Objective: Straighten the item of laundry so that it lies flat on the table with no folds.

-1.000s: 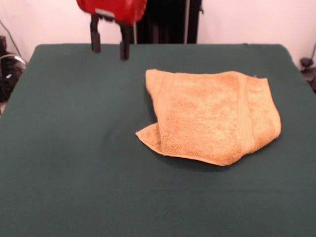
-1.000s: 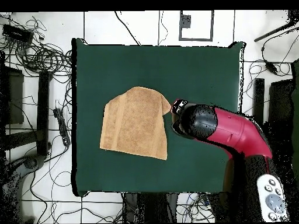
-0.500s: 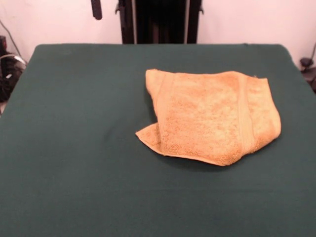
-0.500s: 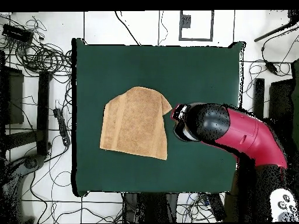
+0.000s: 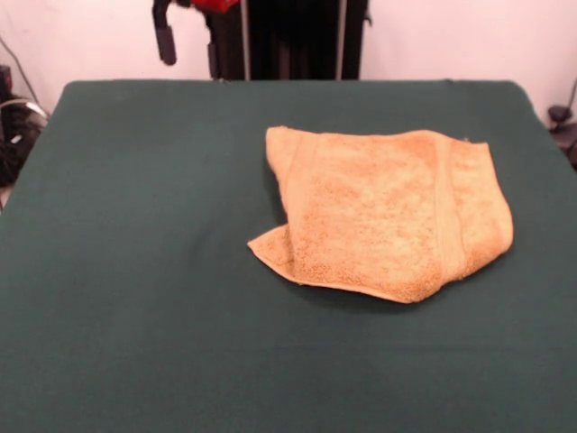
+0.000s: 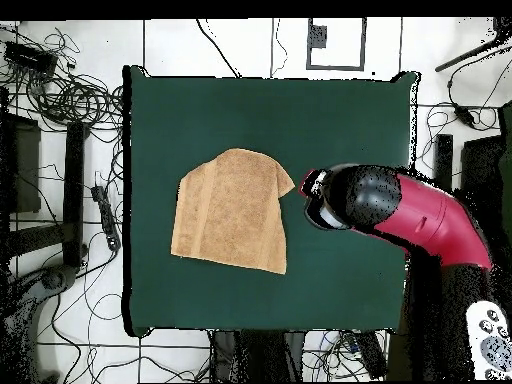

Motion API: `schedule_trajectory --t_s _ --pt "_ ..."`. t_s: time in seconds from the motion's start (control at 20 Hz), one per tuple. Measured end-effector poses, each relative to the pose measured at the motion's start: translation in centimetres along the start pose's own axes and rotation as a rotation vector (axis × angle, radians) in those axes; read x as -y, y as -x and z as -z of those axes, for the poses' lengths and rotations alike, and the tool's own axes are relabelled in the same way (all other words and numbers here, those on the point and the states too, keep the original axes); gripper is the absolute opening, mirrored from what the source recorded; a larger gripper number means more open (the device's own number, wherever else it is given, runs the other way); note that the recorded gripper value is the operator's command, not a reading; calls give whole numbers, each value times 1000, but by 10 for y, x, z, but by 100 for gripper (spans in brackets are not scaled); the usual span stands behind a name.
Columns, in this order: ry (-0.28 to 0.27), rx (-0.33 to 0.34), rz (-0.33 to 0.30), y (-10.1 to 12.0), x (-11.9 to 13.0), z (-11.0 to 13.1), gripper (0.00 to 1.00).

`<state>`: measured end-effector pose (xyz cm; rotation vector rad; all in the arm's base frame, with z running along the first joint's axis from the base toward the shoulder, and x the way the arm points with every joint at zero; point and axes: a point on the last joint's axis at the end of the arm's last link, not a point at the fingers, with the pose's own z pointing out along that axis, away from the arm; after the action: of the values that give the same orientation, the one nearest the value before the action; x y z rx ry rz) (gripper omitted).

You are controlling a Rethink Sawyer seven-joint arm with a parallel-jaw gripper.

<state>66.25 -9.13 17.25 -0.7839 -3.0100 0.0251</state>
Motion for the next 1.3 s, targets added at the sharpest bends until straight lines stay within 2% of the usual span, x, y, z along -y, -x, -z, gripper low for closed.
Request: schedule_trajectory --t_s 0.6,0.75,1.3 --pt "16 24 -16 7 2 -45 100" --pt "15 9 -8 2 -3 -56 100" --pt "13 -23 32 -15 -30 -74 100"
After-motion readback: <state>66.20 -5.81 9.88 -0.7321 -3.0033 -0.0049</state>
